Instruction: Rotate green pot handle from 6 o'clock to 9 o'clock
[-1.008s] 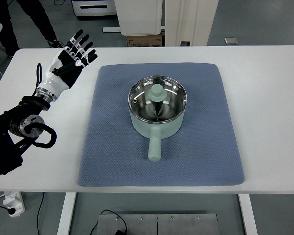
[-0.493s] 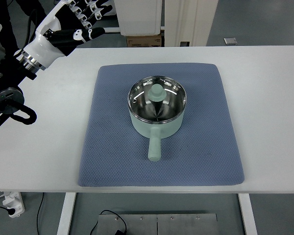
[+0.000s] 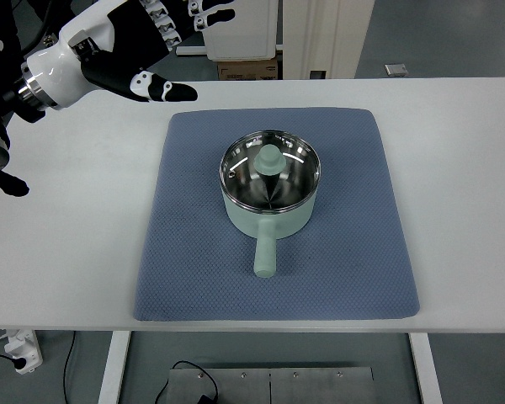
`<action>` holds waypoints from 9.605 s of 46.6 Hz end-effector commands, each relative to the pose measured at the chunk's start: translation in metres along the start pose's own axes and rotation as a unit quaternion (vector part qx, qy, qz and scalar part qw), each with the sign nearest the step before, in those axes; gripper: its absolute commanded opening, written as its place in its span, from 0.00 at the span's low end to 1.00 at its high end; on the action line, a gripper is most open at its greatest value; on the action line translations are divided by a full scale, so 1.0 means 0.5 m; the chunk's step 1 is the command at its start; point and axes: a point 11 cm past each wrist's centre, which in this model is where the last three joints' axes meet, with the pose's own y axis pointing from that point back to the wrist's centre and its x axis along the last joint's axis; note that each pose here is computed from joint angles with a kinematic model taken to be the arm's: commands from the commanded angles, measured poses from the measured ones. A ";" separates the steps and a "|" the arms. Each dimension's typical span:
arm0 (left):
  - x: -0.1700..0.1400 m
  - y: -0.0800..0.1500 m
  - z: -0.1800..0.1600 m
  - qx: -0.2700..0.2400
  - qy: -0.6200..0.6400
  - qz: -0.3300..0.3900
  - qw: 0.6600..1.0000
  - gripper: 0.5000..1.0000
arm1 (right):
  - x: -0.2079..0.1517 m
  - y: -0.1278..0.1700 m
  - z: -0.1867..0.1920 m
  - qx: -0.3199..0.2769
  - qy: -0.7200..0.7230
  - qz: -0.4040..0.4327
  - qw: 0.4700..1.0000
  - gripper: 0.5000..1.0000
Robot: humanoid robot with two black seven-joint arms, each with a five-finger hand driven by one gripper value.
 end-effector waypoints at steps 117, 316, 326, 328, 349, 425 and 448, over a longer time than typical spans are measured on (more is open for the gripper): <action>-0.333 -0.170 -0.198 0.179 -0.417 -0.533 0.714 1.00 | 0.000 0.000 0.000 0.000 0.000 0.000 1.000 1.00; -0.043 0.032 -0.261 0.468 -0.473 -0.447 0.598 1.00 | 0.000 0.000 0.000 0.000 0.000 0.000 1.000 1.00; -0.069 0.018 -0.247 0.440 -0.457 -0.462 0.620 1.00 | 0.000 0.000 0.000 0.000 0.000 0.000 1.000 1.00; -0.077 0.015 -0.244 0.433 -0.457 -0.467 0.621 1.00 | 0.000 0.000 0.000 0.000 0.000 0.000 1.000 1.00; -0.231 -0.011 -0.212 0.337 -0.351 -0.507 0.712 1.00 | 0.000 0.000 0.000 0.000 0.000 0.000 1.000 1.00; 0.217 0.082 -0.335 0.121 0.159 0.377 0.904 1.00 | 0.000 0.000 0.000 0.000 0.000 0.000 1.000 1.00; 0.186 0.151 -0.433 0.141 0.182 0.448 0.864 1.00 | 0.000 0.000 0.000 0.000 0.000 0.000 1.000 1.00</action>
